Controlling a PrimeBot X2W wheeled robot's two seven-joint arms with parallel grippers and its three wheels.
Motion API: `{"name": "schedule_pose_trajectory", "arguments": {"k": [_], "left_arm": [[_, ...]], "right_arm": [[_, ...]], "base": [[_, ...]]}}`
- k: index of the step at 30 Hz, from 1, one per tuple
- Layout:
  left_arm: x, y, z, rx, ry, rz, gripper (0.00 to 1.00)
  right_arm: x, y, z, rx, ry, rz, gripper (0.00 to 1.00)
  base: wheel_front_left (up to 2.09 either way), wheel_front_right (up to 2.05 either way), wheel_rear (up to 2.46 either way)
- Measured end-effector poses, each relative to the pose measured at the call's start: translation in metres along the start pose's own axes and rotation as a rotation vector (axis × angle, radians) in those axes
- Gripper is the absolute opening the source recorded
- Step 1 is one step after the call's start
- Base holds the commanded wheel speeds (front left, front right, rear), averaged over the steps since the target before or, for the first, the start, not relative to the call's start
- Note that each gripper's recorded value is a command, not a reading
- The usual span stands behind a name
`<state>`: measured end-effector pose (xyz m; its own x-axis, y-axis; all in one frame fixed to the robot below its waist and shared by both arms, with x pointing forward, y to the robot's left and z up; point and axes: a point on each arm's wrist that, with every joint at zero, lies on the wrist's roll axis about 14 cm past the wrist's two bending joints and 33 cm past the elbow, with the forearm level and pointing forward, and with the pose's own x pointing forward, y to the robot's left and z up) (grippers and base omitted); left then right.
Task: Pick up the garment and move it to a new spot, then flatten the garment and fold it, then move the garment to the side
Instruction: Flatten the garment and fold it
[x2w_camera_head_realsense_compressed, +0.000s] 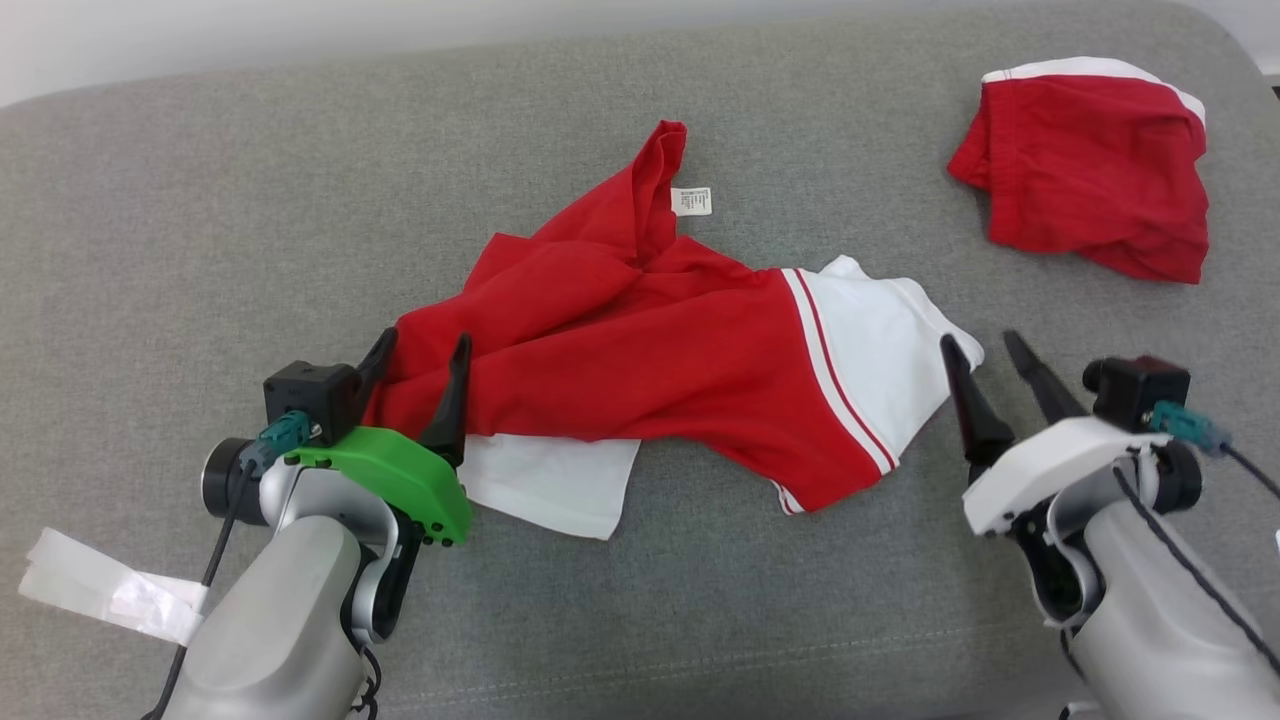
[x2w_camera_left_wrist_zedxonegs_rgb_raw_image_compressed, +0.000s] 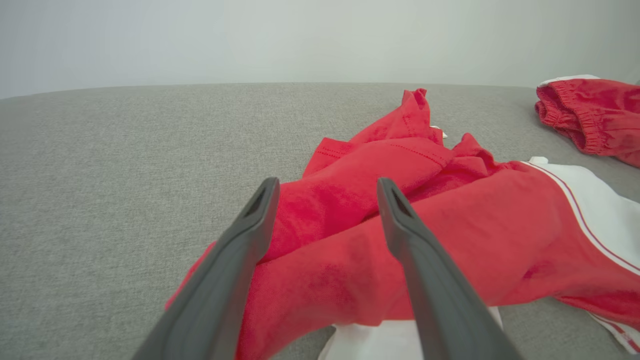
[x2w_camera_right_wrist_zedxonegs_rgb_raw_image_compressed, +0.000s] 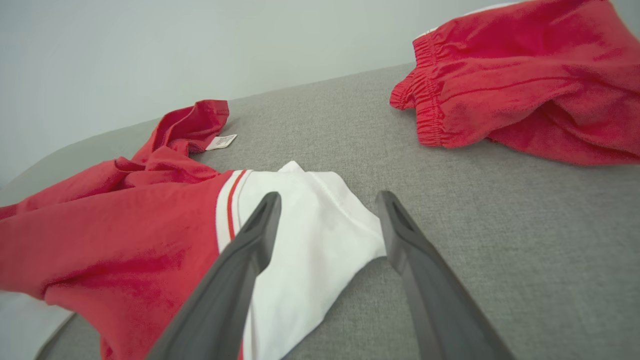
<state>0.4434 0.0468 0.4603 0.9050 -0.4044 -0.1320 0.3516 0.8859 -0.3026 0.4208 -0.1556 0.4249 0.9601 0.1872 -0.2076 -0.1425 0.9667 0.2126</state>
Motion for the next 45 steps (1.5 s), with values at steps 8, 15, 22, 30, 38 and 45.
{"name": "schedule_pose_trajectory", "arguments": {"k": [8,15,22,30,38,45], "left_arm": [[-0.007,-0.016,-0.008,-0.002,0.014,-0.044,1.00],[-0.012,-0.025,-0.020,-0.016,0.041,-0.062,1.00],[-0.011,-0.028,-0.020,-0.018,0.040,-0.072,1.00],[-0.011,-0.034,-0.017,-0.015,0.032,-0.089,1.00],[-0.013,-0.030,-0.016,-0.015,0.028,-0.077,1.00],[-0.015,-0.028,-0.014,-0.014,0.022,-0.072,1.00]], "right_arm": [[-0.015,0.024,-0.031,0.252,0.047,-0.014,1.00],[-0.024,0.032,-0.042,0.379,0.076,-0.028,1.00],[-0.031,0.044,-0.057,0.444,0.157,-0.008,1.00],[-0.039,0.046,-0.073,0.601,0.226,-0.045,1.00],[-0.037,0.054,-0.075,0.671,0.265,-0.022,1.00],[-0.031,0.063,-0.069,0.683,0.270,0.012,0.00]], "base": [[0.00,0.00,0.00],[0.00,0.00,0.00],[0.00,0.00,0.00],[0.00,0.00,0.00],[0.00,0.00,0.00],[0.00,0.00,0.00]]}}
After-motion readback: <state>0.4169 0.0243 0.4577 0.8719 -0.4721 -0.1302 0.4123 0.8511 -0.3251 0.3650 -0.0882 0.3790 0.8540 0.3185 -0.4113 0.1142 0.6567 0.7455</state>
